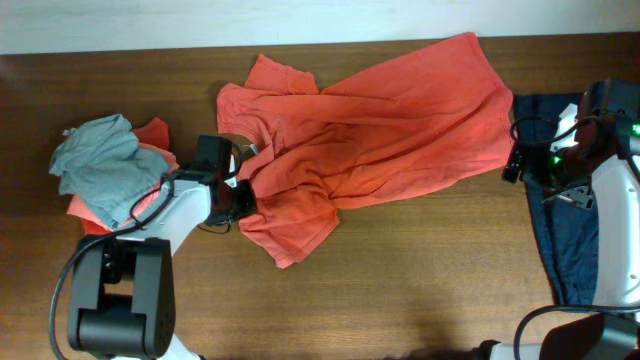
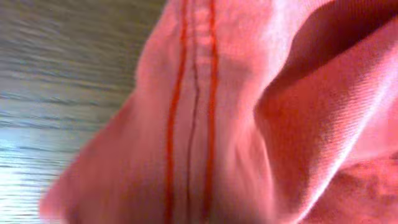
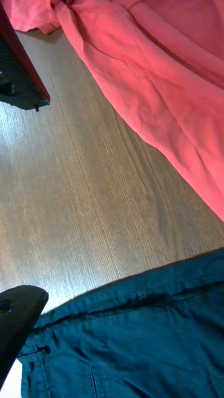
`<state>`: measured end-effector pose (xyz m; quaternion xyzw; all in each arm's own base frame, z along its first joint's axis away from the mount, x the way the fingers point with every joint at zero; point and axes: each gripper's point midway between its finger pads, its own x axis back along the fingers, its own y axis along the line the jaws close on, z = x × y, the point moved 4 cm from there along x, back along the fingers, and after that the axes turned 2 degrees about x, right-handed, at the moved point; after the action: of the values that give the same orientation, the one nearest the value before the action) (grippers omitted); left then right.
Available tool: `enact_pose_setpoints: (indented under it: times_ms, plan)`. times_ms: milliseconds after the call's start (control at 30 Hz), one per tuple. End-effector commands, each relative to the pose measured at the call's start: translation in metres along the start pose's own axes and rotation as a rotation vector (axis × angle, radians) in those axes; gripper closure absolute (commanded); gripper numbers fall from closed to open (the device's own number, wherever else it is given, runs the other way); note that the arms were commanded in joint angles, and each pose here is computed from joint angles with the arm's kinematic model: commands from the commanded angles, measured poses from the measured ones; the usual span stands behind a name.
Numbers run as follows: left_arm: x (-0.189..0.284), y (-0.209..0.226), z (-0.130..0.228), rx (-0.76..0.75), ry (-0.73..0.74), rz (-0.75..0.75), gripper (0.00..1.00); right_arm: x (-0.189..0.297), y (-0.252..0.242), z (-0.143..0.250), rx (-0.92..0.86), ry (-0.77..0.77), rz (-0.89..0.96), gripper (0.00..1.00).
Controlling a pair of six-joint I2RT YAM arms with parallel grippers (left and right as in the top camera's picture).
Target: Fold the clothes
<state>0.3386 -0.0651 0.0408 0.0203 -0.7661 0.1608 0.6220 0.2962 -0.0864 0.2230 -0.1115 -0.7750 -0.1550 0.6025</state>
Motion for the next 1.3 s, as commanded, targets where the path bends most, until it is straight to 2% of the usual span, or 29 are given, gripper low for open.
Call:
enact_pose_setpoints:
  times_ms: [0,100,233,367,467,800,967,1267]
  plan:
    - [-0.006,-0.006,0.012,0.001,0.066,0.073,1.0,-0.003,-0.001,0.001,-0.009,0.009,-0.004,0.05]
    - [0.002,0.0,0.018,0.012,0.097,0.059,1.0,-0.003,-0.001,0.001,-0.009,0.009,-0.004,0.07]
    - [0.039,0.025,0.022,0.015,0.102,0.036,1.0,-0.003,-0.001,0.001,-0.009,0.009,-0.004,0.09]
    - [0.088,0.071,0.008,0.178,-0.014,0.039,1.0,-0.003,-0.001,0.001,-0.009,0.009,-0.004,0.09]
    - [0.118,0.09,-0.002,0.239,-0.111,0.142,1.0,-0.003,0.0,0.001,-0.009,0.01,-0.012,0.09]
    - [0.121,0.097,-0.005,0.255,-0.137,0.129,1.0,-0.048,0.032,0.019,0.118,0.054,-0.064,0.1]
    - [0.121,0.097,-0.005,0.255,-0.136,0.129,1.0,-0.1,0.051,0.029,0.188,0.037,-0.095,0.12]
    - [0.121,0.097,-0.005,0.255,-0.136,0.128,1.0,-0.177,0.051,0.031,0.196,0.065,-0.097,0.12]
